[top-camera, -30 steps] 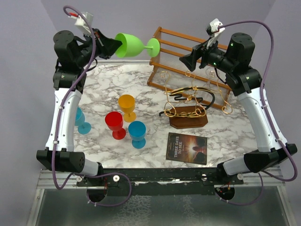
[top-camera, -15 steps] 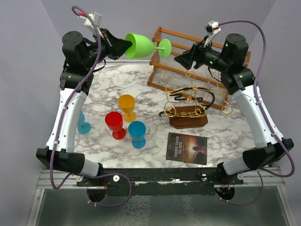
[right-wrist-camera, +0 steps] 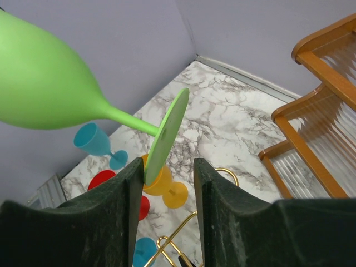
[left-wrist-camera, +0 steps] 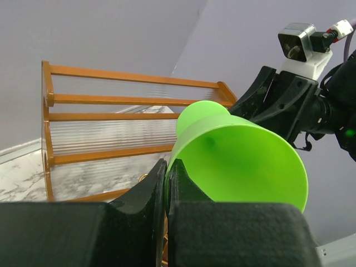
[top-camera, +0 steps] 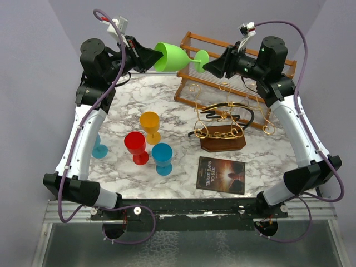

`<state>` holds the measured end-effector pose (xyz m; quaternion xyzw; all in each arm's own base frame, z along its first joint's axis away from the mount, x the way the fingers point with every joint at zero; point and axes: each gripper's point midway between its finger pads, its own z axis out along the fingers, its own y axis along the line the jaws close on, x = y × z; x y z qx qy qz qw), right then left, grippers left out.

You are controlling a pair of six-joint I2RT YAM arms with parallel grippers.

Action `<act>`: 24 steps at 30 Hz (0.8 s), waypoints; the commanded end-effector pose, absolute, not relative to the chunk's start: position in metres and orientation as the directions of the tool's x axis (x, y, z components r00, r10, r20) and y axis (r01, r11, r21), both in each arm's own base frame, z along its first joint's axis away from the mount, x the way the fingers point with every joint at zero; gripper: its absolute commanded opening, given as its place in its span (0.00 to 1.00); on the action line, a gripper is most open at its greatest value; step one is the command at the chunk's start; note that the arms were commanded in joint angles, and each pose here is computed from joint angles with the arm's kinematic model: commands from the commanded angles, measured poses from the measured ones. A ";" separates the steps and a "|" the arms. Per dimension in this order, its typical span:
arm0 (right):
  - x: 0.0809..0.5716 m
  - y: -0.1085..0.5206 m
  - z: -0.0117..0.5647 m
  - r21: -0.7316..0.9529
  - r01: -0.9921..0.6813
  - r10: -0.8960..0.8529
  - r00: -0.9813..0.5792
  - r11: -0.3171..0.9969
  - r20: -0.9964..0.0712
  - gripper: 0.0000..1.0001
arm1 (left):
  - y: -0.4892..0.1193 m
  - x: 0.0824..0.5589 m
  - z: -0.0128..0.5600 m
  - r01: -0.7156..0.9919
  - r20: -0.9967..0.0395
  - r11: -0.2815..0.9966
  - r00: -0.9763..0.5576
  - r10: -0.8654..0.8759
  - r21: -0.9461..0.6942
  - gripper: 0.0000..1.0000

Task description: Place the wine glass upside down on the wine glass rack

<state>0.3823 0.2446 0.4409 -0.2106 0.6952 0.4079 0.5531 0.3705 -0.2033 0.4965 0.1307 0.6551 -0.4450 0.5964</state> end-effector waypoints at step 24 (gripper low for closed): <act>0.405 0.227 0.450 0.315 -0.648 0.189 -0.258 0.693 -0.947 0.01 | -0.216 0.363 0.495 0.738 -0.932 0.583 -0.182 -0.313 -0.340 0.18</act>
